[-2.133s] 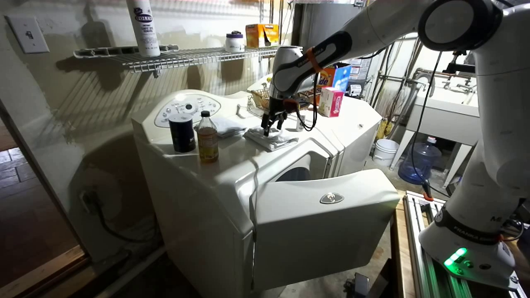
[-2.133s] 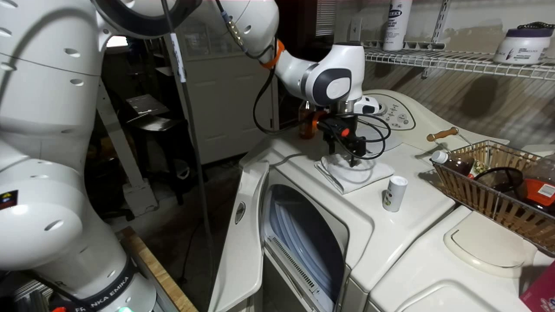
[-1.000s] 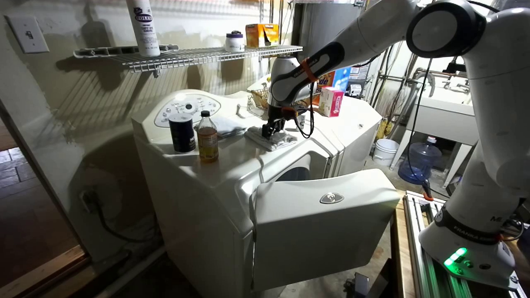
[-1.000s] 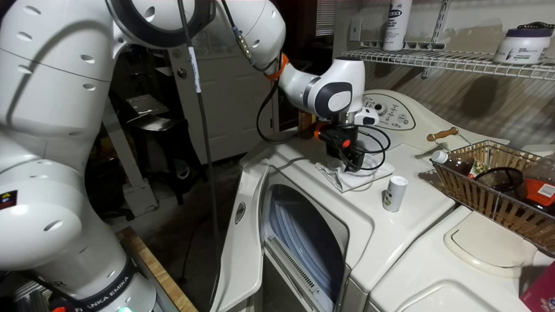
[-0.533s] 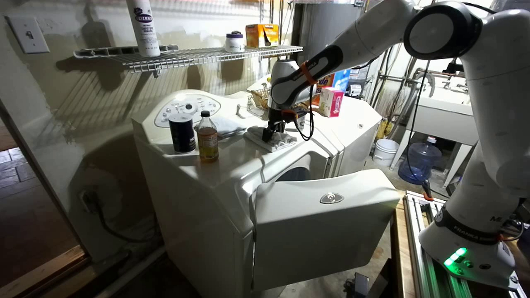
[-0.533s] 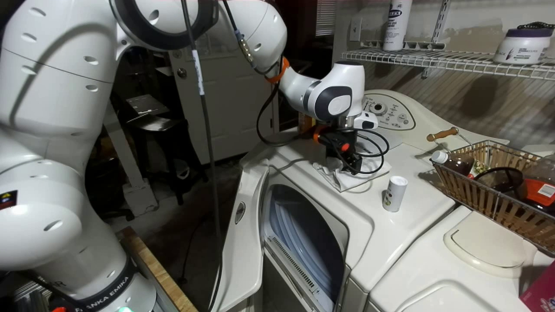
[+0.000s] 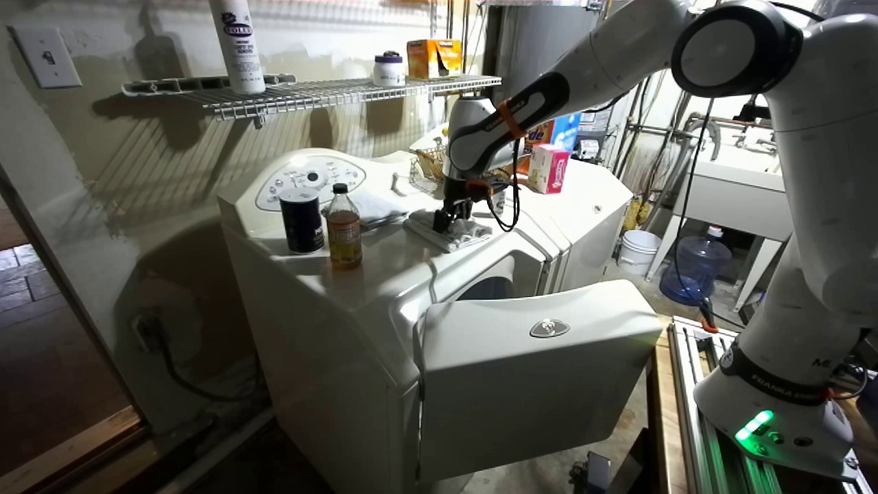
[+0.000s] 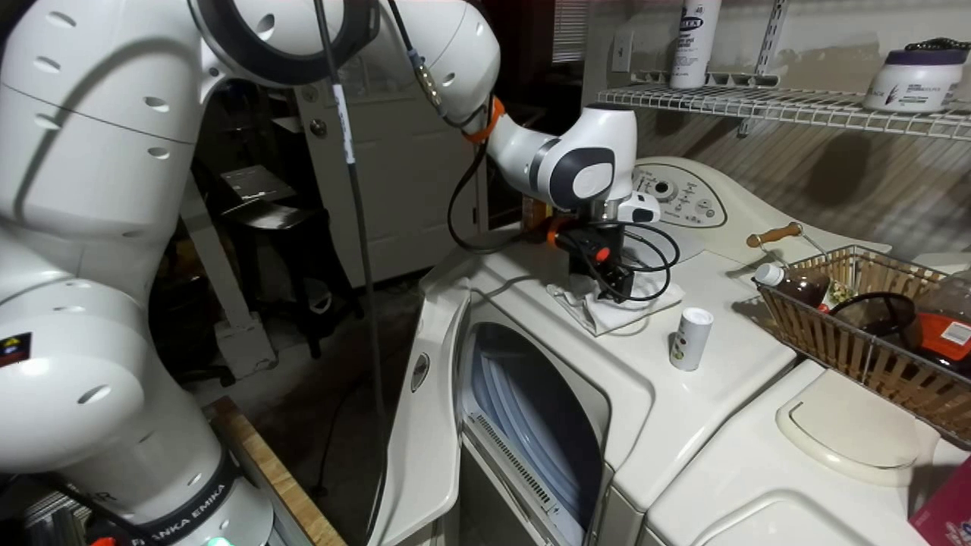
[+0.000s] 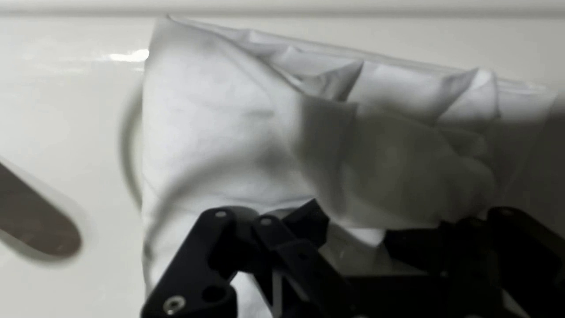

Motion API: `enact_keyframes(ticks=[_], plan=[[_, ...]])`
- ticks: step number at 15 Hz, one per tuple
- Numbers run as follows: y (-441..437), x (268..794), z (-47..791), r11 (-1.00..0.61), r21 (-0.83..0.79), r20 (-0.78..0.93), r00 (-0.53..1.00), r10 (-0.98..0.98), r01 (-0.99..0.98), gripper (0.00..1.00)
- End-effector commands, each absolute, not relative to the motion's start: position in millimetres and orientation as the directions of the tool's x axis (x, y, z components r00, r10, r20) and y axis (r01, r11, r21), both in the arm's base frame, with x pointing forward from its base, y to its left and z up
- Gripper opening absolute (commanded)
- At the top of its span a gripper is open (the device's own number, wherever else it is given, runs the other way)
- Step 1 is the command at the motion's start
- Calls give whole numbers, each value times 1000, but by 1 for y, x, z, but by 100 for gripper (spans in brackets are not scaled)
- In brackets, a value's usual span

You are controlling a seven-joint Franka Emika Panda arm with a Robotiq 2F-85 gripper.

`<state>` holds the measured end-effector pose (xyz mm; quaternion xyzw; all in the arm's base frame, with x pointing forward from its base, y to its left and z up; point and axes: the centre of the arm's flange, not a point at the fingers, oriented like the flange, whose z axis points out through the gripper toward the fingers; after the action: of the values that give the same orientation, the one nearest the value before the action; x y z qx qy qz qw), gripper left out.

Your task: Put the white towel in the open washing machine.

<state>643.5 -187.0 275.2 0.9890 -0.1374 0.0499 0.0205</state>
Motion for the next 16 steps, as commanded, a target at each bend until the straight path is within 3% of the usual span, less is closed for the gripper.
enact_keyframes(ticks=[1,8,14,15,16], plan=[[-176,630,293,-957,54,134,952,-275,-284,51],[-175,631,307,-945,132,177,945,-275,-300,98],[-177,639,275,-948,124,119,953,-279,-293,100],[-178,639,269,-949,122,108,955,-278,-290,75],[-178,639,265,-950,123,107,955,-276,-288,74]])
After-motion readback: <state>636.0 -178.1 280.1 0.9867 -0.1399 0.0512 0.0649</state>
